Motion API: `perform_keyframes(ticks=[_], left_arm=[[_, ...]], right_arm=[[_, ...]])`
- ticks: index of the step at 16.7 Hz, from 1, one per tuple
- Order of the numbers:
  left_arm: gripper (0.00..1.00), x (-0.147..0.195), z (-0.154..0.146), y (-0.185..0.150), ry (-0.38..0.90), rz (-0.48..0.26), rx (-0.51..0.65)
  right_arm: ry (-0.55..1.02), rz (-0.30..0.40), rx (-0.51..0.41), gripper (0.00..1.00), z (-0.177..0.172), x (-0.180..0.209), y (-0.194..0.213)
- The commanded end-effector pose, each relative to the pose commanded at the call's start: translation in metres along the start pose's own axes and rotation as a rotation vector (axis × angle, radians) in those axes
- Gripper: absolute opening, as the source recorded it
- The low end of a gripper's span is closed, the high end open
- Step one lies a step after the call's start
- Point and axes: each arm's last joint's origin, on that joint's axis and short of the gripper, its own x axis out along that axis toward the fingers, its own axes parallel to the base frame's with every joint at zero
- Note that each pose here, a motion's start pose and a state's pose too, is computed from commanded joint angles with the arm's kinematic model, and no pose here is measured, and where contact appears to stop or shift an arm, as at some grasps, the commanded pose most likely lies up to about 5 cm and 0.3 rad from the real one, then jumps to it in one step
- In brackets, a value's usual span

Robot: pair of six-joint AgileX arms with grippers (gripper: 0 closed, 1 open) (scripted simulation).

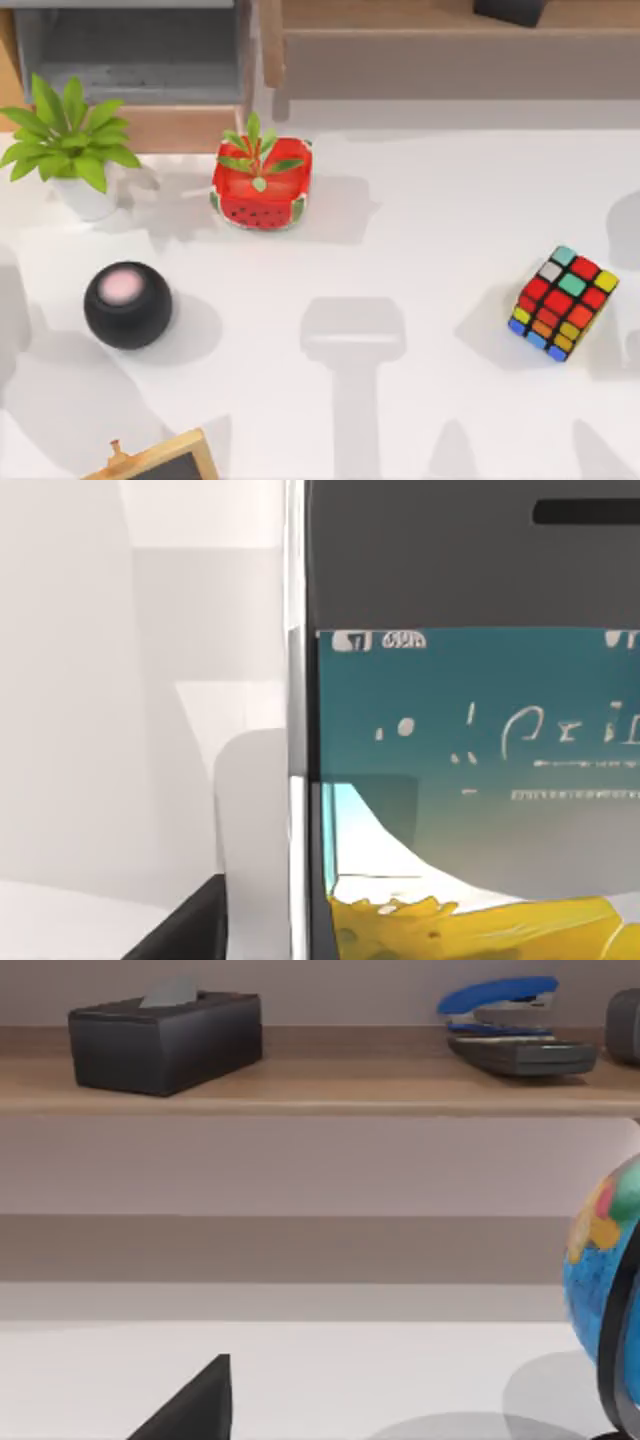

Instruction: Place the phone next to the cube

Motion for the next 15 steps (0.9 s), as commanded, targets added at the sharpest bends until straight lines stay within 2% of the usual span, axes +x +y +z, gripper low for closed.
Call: perform_keyframes(ticks=[4, 15], left_arm=[[1.0, 0.005, -0.0005, -0.0001, 0.004, -0.002, 0.0], [0.17, 0.005, -0.0005, -0.0001, 0.004, -0.002, 0.0]], right_arm=[[0.0, 0.0, 0.0, 1.0, 0.0, 0.0, 0.0], [0.0, 0.0, 0.0, 1.0, 0.0, 0.0, 0.0]])
